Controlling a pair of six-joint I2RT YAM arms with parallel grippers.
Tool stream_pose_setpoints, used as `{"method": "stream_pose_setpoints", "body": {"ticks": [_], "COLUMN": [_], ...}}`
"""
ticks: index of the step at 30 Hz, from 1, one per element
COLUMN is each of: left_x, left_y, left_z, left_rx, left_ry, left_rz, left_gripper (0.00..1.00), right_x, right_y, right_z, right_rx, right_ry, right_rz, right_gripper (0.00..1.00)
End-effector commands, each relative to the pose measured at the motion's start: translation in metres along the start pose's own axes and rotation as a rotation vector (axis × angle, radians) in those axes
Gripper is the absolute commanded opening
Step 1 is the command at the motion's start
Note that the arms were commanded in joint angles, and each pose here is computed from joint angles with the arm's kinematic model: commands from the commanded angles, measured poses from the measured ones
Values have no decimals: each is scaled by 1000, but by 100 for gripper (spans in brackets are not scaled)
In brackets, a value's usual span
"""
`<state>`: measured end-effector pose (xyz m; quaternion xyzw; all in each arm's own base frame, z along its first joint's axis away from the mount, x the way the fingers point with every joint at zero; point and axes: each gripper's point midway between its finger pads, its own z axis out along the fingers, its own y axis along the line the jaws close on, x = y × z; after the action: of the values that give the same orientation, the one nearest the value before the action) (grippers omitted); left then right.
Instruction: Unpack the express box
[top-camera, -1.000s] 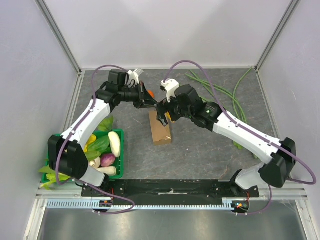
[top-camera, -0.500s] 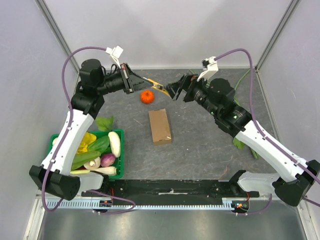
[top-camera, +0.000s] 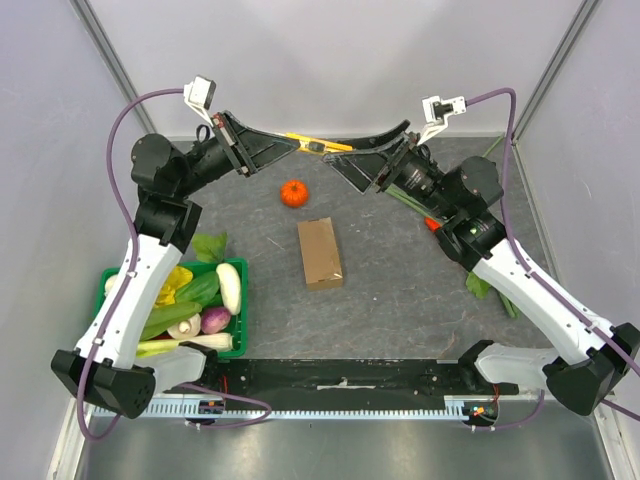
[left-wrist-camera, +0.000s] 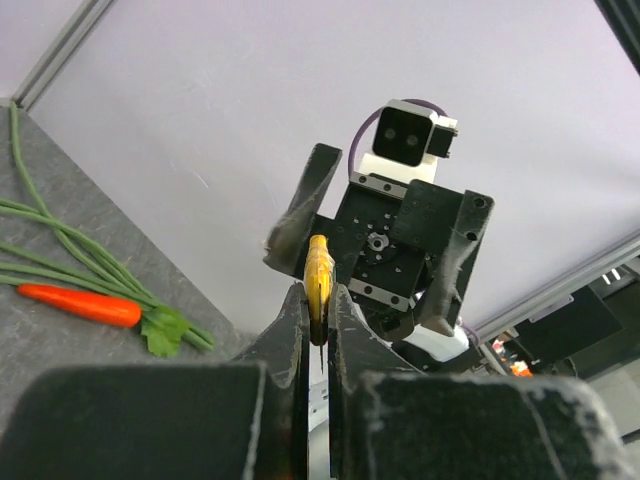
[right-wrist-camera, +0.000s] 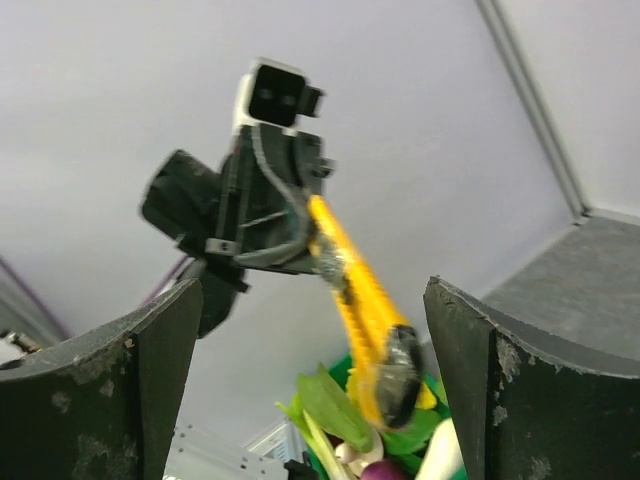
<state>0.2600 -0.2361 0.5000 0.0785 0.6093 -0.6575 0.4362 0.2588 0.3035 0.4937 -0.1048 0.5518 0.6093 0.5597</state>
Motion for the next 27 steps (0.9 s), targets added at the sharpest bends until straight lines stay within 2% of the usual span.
{"method": "stream_pose_setpoints", "body": {"ticks": [1, 5, 8, 12, 14, 16, 19, 27], "left_x": [-9, -6, -5, -2, 0, 2, 3, 10], "left_y": [-22, -24, -30, -32, -33, -31, -32, -30], "left_z": [-3, -8, -14, -18, -20, -21, -26, -31], "left_rx": [84, 141, 190, 198, 199, 201, 213, 244], "left_ry": [-58, -93, -143, -169, -171, -180, -212, -239], "left_rz": [-16, 6, 58, 131, 150, 170, 194, 212], "left_gripper": [2, 2, 2, 2, 2, 2, 2, 2], "right_x": [-13, -9, -4, 0, 4, 4, 4, 2], "right_y": [47, 56, 58, 59, 59, 60, 59, 60], "right_z": [-3, 1, 6, 11, 15, 16, 18, 24], "right_rx": [-207, -253, -270, -272, -270, -272, -267, -268], "right_ry": [-22, 32, 48, 64, 75, 79, 74, 68], "right_rz": [12, 21, 43, 52, 55, 50, 55, 57], "right_gripper": [97, 84, 80, 80, 76, 68, 61, 50]}}
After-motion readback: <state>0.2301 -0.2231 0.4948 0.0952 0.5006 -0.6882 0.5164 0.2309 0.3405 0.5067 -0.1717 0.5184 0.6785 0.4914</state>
